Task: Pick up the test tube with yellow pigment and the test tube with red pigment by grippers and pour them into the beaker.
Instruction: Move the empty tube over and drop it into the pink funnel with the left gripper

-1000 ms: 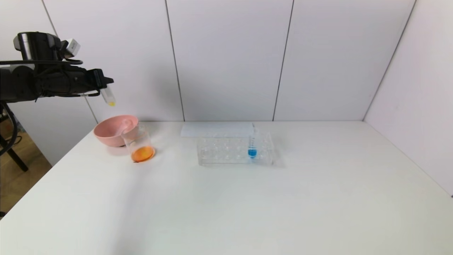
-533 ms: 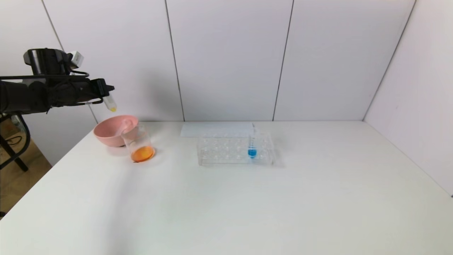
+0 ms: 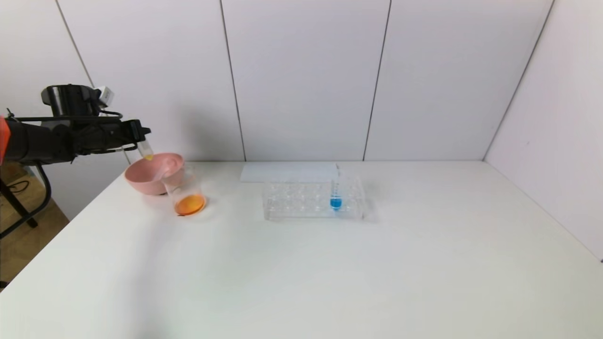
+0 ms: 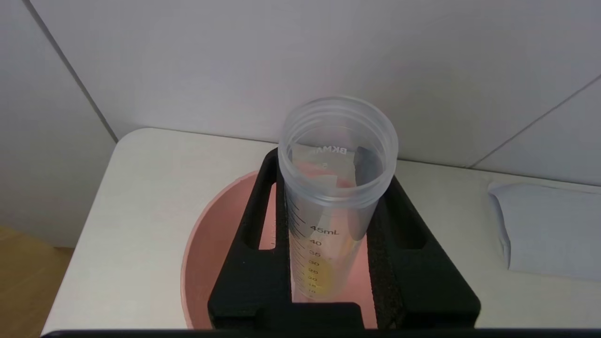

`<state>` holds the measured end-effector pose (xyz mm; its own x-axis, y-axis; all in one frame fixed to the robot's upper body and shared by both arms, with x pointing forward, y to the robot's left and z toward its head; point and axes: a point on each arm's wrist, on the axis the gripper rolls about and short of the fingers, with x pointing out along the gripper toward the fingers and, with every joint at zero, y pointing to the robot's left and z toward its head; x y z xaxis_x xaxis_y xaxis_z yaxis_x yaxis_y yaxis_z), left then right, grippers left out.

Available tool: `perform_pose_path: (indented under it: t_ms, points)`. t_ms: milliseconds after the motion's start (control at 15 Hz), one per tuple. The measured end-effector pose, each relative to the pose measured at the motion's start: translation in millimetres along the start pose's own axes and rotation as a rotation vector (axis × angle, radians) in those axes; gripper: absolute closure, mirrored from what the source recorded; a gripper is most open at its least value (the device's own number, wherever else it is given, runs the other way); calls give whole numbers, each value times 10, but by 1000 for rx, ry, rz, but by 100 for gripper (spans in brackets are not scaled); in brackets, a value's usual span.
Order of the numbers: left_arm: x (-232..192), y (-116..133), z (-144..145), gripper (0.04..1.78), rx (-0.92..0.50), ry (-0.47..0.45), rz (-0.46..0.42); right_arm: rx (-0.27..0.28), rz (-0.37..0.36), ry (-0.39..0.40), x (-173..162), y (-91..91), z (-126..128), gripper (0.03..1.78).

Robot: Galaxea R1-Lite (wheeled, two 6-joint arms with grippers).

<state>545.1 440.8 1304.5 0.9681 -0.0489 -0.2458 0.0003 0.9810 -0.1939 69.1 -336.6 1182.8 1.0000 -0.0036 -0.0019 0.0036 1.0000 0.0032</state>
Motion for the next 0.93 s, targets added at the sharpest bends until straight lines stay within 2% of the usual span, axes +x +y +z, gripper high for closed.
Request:
perform_pose_path:
  t_ms: [533, 933]
  points:
    - [197, 260, -199, 135, 6, 22, 35, 0, 0, 0, 0, 0, 0, 11]
    - [311, 339, -338, 130, 13, 49, 41, 0, 0, 0, 0, 0, 0, 11]
